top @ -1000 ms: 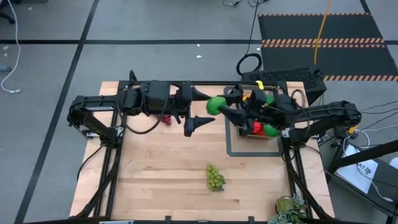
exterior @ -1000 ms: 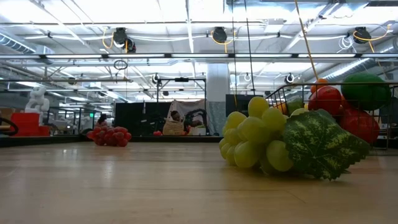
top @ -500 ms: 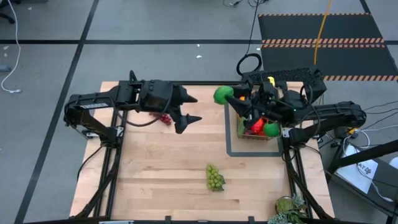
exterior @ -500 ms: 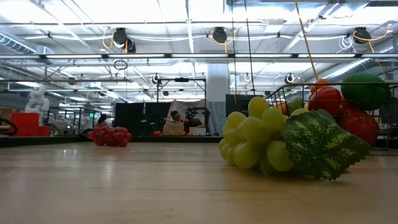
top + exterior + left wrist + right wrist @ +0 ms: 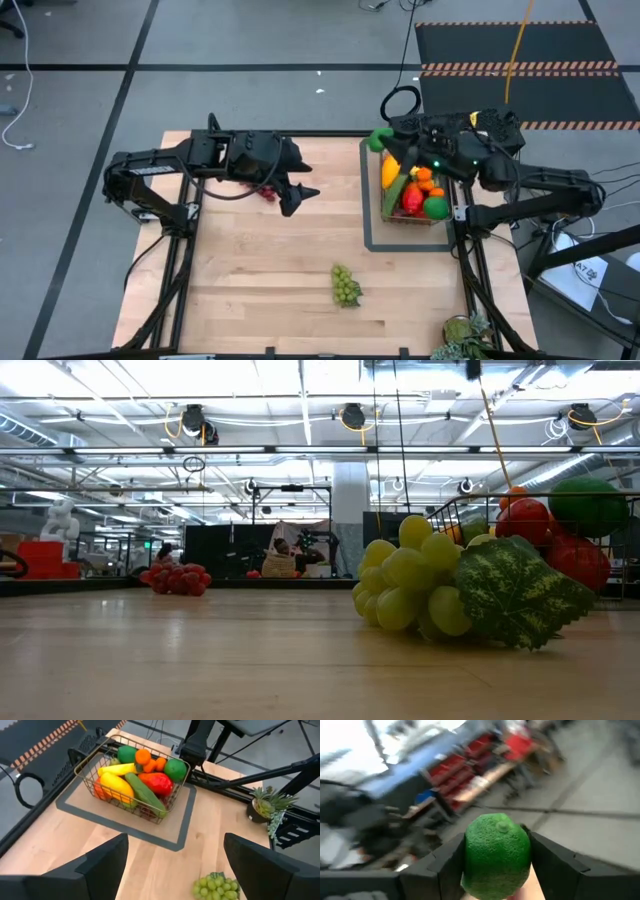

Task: Build produce basket
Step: Put the green lime into the wire basket

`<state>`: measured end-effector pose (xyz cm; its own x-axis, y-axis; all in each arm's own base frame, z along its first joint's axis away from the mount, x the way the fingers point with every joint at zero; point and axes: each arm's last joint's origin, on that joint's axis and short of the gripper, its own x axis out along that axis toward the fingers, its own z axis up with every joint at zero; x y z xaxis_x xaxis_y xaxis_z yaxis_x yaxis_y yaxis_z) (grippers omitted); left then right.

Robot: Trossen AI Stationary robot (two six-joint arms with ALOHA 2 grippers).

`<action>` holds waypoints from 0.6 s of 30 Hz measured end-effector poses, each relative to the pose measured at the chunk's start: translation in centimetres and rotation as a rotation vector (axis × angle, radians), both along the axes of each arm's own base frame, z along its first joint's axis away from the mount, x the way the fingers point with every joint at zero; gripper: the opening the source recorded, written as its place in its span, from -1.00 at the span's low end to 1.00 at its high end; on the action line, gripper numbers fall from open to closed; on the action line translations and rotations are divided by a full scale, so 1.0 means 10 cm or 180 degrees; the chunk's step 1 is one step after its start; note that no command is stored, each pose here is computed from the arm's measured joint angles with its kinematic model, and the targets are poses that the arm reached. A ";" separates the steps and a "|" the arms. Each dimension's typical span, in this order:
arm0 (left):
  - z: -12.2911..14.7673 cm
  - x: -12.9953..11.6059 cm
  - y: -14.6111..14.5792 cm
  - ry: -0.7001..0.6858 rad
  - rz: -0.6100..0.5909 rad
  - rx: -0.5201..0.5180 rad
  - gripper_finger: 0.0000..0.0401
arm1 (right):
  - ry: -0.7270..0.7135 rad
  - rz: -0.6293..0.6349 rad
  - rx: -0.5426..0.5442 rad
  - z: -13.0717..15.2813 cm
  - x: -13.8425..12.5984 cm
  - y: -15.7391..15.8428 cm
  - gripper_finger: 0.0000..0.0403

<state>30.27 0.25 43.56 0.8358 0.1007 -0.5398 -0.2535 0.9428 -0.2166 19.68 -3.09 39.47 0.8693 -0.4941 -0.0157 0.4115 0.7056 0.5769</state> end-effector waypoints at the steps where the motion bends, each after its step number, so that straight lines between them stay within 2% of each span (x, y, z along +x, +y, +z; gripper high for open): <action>1: 0.00 0.00 0.00 -0.0003 0.0001 -0.0020 0.61 | 0.0070 -0.0070 0.0108 -0.03 -0.04 -0.03 0.02; 5: 0.00 0.00 -0.01 -0.0011 -0.0025 -0.0106 0.57 | 0.0271 -0.0410 0.0500 -0.13 -0.17 -0.15 0.02; 9: 0.01 0.01 -0.01 -0.0051 -0.0029 -0.0107 0.58 | 0.0447 -0.0656 0.0703 -0.30 -0.19 -0.27 0.02; 15: 0.03 0.02 -0.01 -0.0111 -0.0023 -0.0123 0.57 | 0.0599 -0.0982 0.1025 -0.77 -0.19 -0.42 0.02; 18: 0.02 0.02 -0.01 -0.0119 0.0039 -0.0224 0.55 | 0.0493 -0.1122 0.1156 -0.98 -0.21 -0.49 0.02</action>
<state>30.46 0.14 43.81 0.8544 0.0739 -0.5143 -0.2553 0.9218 -0.2917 17.57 -7.94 29.64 0.6254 -0.6948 -0.3552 0.6874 0.2752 0.6721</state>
